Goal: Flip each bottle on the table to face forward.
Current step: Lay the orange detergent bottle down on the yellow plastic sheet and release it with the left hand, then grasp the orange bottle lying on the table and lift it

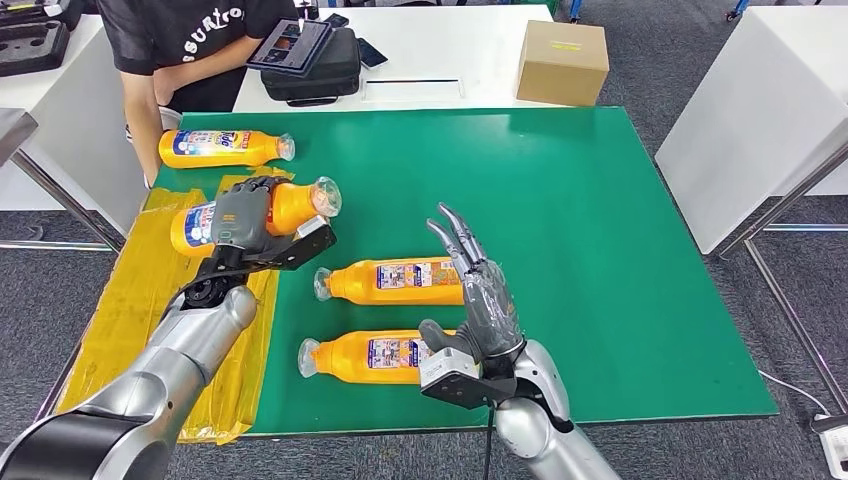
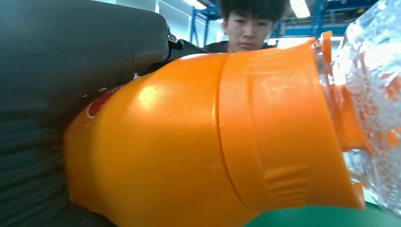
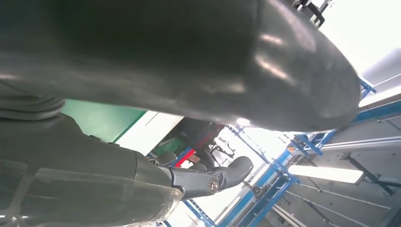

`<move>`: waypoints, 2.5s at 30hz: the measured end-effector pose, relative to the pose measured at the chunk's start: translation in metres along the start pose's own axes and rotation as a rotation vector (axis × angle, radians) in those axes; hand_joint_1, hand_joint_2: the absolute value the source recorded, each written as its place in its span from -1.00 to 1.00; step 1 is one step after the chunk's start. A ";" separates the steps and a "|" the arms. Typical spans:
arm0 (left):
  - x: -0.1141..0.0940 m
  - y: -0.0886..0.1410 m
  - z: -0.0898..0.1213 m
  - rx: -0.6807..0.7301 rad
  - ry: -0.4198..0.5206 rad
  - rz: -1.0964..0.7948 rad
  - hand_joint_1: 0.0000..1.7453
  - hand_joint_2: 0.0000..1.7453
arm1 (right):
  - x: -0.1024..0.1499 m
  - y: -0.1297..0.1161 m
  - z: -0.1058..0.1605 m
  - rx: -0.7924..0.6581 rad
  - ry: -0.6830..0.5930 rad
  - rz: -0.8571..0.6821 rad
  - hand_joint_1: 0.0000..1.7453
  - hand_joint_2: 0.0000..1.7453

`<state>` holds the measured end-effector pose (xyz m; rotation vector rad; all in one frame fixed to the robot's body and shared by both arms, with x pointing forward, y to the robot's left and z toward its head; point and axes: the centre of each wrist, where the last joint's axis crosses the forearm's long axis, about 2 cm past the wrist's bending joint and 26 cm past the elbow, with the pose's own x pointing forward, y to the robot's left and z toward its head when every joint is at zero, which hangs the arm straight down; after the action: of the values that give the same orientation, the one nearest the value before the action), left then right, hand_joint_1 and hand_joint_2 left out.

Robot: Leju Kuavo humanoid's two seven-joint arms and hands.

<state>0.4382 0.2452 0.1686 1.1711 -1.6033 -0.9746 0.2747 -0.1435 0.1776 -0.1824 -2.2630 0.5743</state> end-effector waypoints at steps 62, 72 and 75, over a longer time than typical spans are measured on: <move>-0.120 0.033 -0.001 -0.099 0.301 0.181 -1.00 1.00 | -0.004 0.008 0.003 0.083 0.036 0.295 -1.00 1.00; -0.042 -0.030 0.058 -0.072 0.063 1.083 -1.00 1.00 | -0.050 -0.021 -0.070 0.217 0.171 0.863 -1.00 1.00; -0.022 -0.037 0.078 -0.070 0.055 1.122 -1.00 1.00 | -0.063 -0.035 -0.093 0.275 0.212 0.953 -1.00 1.00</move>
<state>0.3765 0.2647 0.1065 0.1171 -1.7809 -0.2387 0.3873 -0.1618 0.2070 -1.1478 -1.7623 1.2644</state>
